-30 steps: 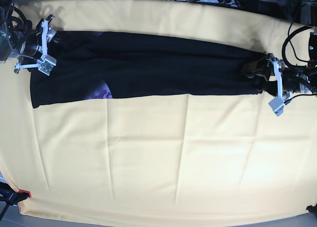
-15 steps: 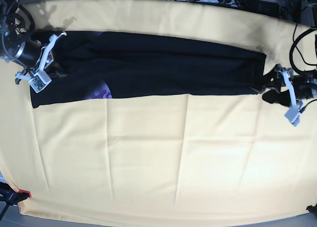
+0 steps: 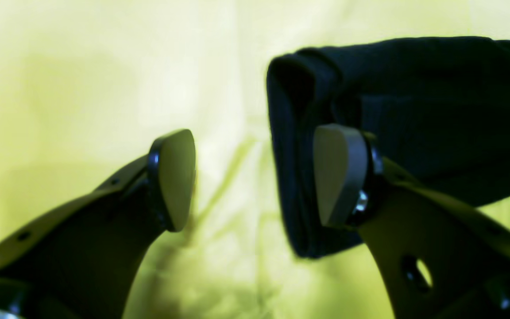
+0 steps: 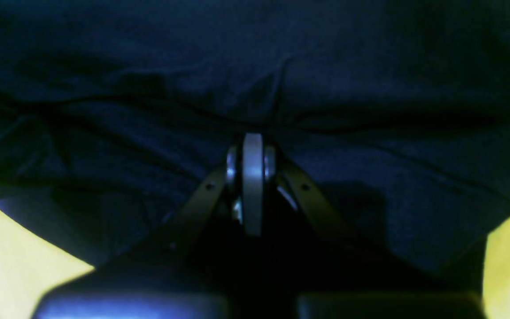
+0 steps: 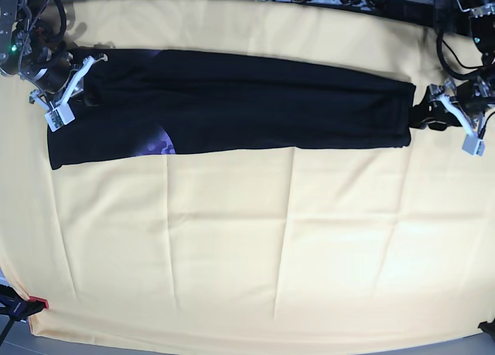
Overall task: Fold the T-shirt properly
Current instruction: 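Grasp both ends of the folded strip with both grippers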
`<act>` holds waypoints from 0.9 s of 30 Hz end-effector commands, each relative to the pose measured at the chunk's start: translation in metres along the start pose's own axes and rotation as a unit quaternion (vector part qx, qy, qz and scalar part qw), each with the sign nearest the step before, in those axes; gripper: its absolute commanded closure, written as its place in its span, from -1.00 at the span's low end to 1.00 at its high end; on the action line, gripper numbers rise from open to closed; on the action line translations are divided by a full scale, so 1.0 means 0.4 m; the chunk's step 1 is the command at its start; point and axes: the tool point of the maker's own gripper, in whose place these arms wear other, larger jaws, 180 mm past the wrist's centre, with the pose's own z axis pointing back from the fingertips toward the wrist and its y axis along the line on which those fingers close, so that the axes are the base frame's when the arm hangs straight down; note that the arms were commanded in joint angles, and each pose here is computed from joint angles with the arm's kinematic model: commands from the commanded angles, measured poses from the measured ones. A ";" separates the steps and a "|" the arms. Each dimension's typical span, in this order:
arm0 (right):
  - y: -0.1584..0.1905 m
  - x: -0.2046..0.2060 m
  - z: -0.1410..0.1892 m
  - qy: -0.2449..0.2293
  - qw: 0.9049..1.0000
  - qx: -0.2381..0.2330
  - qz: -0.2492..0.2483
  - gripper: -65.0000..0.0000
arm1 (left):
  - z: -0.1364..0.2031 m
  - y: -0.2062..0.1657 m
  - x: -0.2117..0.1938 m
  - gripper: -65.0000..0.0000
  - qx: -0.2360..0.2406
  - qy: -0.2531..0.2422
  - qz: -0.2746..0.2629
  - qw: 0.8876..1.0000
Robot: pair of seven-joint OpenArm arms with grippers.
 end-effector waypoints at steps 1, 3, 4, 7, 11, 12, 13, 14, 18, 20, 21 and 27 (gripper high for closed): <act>-0.014 0.009 0.009 -0.001 1.000 -0.008 0.007 1.00 | 0.011 -0.005 0.030 -0.32 -0.002 -0.022 -0.007 1.000; -0.014 0.008 0.009 0.001 1.000 -0.008 0.007 1.00 | -0.007 -0.023 0.016 -0.32 -0.014 -0.026 0.006 1.000; -0.014 0.008 0.009 0.001 1.000 -0.008 0.007 1.00 | -0.016 -0.035 0.011 -0.32 -0.023 -0.029 0.013 0.999; -0.014 0.008 0.009 0.001 1.000 -0.008 0.007 1.00 | -0.045 -0.069 -0.008 -0.32 -0.045 -0.028 0.025 0.998; -0.014 0.008 0.009 0.001 1.000 -0.008 0.007 1.00 | -0.089 -0.122 -0.042 -0.32 -0.075 -0.012 0.032 0.997; -0.014 0.008 0.009 0.001 1.000 -0.008 0.007 1.00 | -0.099 -0.136 -0.051 -0.32 -0.082 -0.007 0.033 0.996; -0.014 0.008 0.009 0.001 1.000 -0.008 0.007 1.00 | -0.110 -0.150 -0.058 -0.32 -0.090 -0.002 0.033 0.995; -0.014 0.008 0.009 0.001 1.000 -0.008 0.007 1.00 | -0.118 -0.162 -0.065 -0.31 -0.097 0.002 0.032 0.995; -0.014 0.007 0.009 0.001 1.000 -0.008 0.007 1.00 | -0.128 -0.179 -0.065 0.25 -0.106 0.005 0.026 0.994; -0.014 0.008 0.009 0.001 1.000 -0.008 0.007 1.00 | -0.126 -0.180 -0.062 0.60 -0.109 0.001 0.018 0.994; -0.014 0.008 0.009 0.001 1.000 -0.008 0.007 1.00 | -0.125 -0.178 -0.061 0.76 -0.108 0.000 0.018 0.994; -0.013 0.009 0.009 0.000 1.000 -0.007 0.006 1.00 | -0.122 -0.179 -0.052 1.00 -0.111 -0.005 0.020 0.994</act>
